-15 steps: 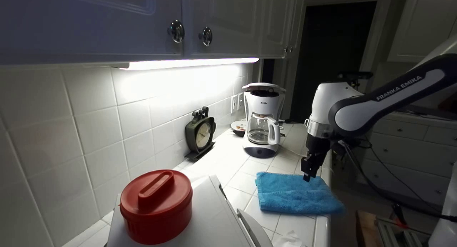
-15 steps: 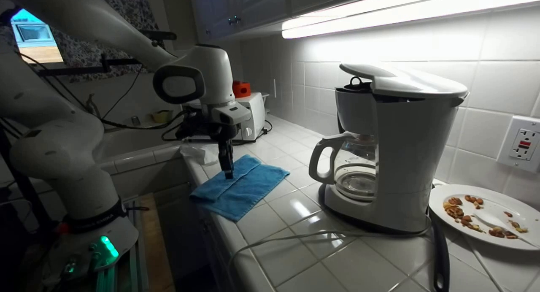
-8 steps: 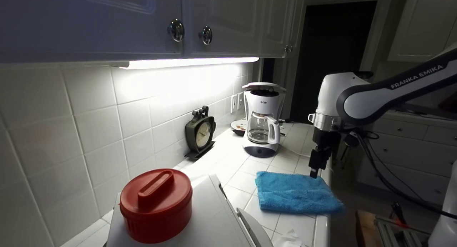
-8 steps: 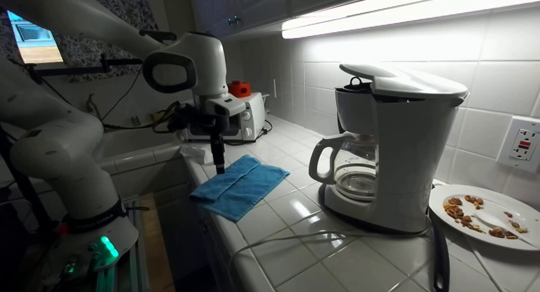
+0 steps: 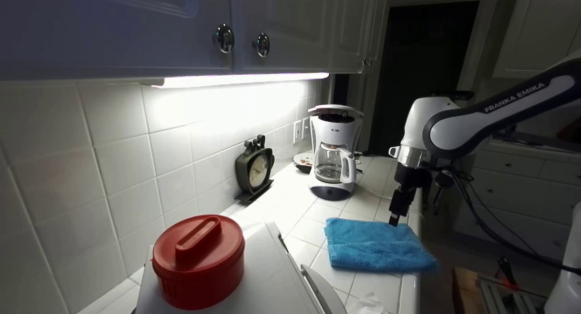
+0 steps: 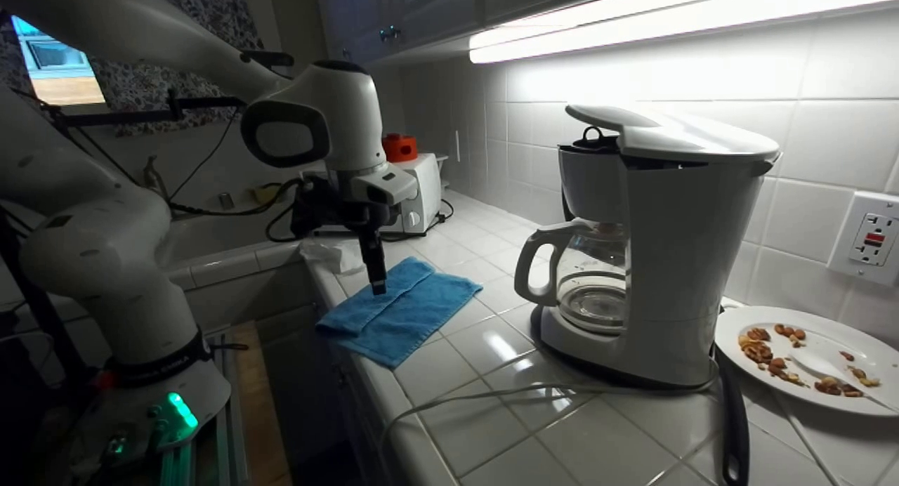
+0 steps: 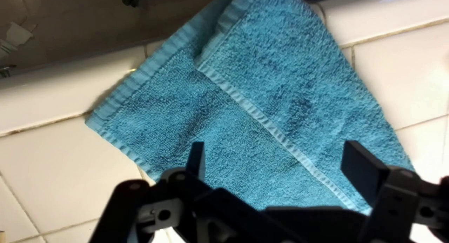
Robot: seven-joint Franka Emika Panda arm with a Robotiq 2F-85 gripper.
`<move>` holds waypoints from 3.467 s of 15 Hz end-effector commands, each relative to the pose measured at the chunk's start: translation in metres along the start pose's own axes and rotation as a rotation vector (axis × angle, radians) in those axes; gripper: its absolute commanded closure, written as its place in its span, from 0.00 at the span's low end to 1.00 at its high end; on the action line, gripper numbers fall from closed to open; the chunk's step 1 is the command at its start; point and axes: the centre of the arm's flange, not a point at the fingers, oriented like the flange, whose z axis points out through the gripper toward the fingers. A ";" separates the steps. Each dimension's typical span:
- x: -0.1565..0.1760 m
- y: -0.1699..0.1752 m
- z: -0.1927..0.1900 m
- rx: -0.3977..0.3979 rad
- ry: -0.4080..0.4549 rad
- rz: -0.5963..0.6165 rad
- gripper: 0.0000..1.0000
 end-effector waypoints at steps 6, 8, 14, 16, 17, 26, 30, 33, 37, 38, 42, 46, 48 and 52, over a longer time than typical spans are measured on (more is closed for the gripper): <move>-0.037 -0.001 0.075 0.253 0.046 -0.067 0.00; -0.035 -0.004 0.083 0.268 0.033 -0.094 0.00; -0.036 -0.007 0.104 0.309 0.044 -0.150 0.00; -0.036 -0.008 0.105 0.321 0.054 -0.157 0.00; -0.036 -0.009 0.105 0.323 0.057 -0.161 0.00; -0.036 -0.007 0.103 0.334 0.070 -0.159 0.41; -0.036 -0.003 0.100 0.330 0.077 -0.149 0.70; -0.036 0.000 0.098 0.324 0.080 -0.141 0.91; -0.036 0.003 0.094 0.318 0.089 -0.133 0.98; -0.036 0.004 0.093 0.314 0.090 -0.133 0.95; -0.036 0.008 0.091 0.304 0.099 -0.124 0.59; -0.034 0.008 0.089 0.307 0.105 -0.123 0.90; -0.034 0.008 0.087 0.305 0.109 -0.122 0.97; -0.034 0.007 0.083 0.307 0.117 -0.126 0.67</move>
